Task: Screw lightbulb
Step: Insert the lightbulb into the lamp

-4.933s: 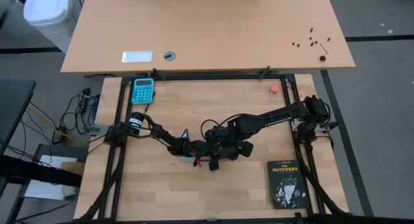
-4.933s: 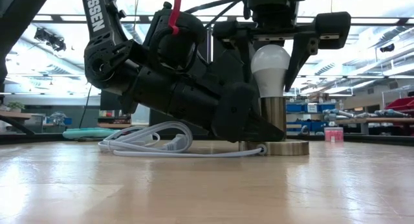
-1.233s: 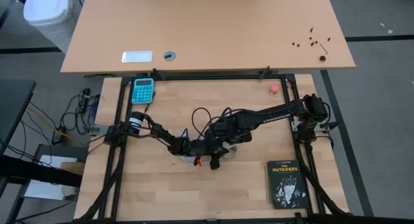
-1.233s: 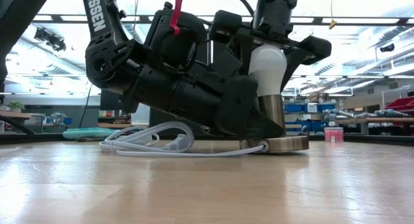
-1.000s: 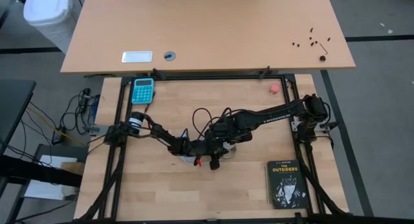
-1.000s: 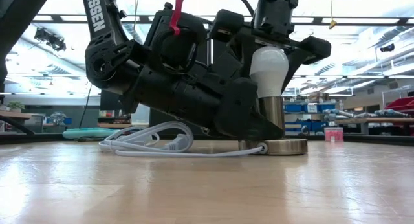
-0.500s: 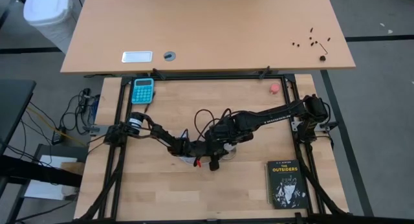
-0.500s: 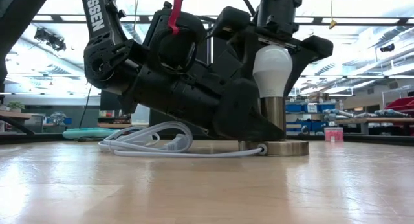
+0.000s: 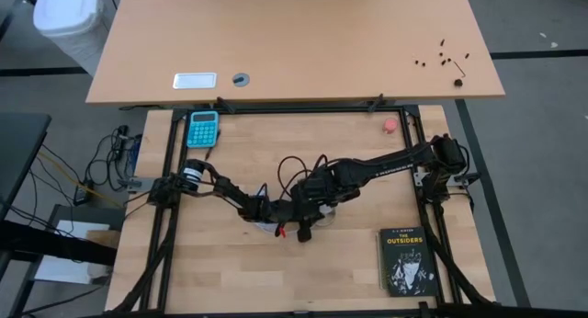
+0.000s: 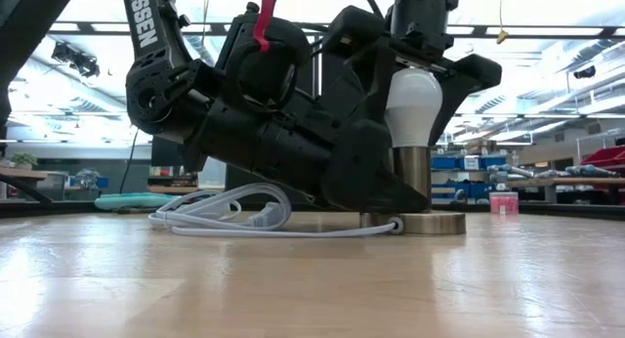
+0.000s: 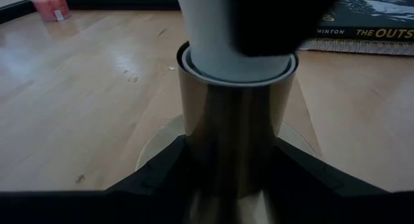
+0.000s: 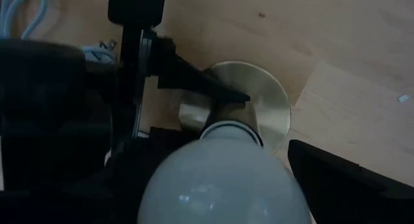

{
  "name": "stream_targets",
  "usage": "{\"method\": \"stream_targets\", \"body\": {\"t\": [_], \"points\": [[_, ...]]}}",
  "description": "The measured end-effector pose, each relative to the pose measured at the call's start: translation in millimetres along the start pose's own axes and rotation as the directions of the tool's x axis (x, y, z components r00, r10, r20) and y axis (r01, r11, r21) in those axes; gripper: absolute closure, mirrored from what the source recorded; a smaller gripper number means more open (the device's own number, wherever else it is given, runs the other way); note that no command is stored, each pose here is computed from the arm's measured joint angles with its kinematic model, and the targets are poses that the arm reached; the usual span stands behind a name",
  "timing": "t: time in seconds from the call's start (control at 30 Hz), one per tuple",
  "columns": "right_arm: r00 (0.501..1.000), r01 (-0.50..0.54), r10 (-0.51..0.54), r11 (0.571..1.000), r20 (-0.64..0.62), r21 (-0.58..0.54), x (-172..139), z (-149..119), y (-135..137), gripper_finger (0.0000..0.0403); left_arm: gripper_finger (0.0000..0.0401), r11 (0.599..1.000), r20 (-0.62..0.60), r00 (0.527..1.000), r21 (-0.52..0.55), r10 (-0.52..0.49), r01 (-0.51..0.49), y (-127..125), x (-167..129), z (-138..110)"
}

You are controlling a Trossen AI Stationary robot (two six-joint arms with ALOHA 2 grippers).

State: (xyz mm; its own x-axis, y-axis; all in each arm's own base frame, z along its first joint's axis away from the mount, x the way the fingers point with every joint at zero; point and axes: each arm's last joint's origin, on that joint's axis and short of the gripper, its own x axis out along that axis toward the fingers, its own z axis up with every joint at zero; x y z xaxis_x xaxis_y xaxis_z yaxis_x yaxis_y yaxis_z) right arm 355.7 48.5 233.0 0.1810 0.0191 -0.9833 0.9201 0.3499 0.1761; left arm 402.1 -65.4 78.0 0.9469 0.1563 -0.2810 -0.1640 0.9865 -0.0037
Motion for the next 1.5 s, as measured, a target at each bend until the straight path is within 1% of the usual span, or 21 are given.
{"method": "stream_targets", "body": {"t": [0.6,0.83,1.07,1.27,1.5], "points": [[1.000,0.004,-0.004,0.990,0.000,-0.144,0,-15,3,0.0072,0.0201,1.000,0.001,1.000,0.000,0.009,-0.009,1,0,0],[0.999,0.019,-0.011,0.962,0.031,-0.271,0,-17,3,0.0072,0.0201,1.000,0.001,1.000,0.000,0.009,-0.009,1,0,0],[0.999,0.025,-0.011,0.908,0.035,-0.418,0,-17,3,0.0072,0.0201,1.000,0.001,1.000,0.000,0.009,-0.009,1,0,0],[0.999,0.029,-0.011,0.827,0.035,-0.561,0,-17,3,0.0073,0.0201,1.000,0.001,1.000,0.000,0.009,-0.009,1,0,0],[0.999,0.032,-0.011,0.740,0.035,-0.672,0,-17,3,0.0073,0.0201,1.000,0.001,1.000,0.000,0.009,-0.009,1,0,0]]}}
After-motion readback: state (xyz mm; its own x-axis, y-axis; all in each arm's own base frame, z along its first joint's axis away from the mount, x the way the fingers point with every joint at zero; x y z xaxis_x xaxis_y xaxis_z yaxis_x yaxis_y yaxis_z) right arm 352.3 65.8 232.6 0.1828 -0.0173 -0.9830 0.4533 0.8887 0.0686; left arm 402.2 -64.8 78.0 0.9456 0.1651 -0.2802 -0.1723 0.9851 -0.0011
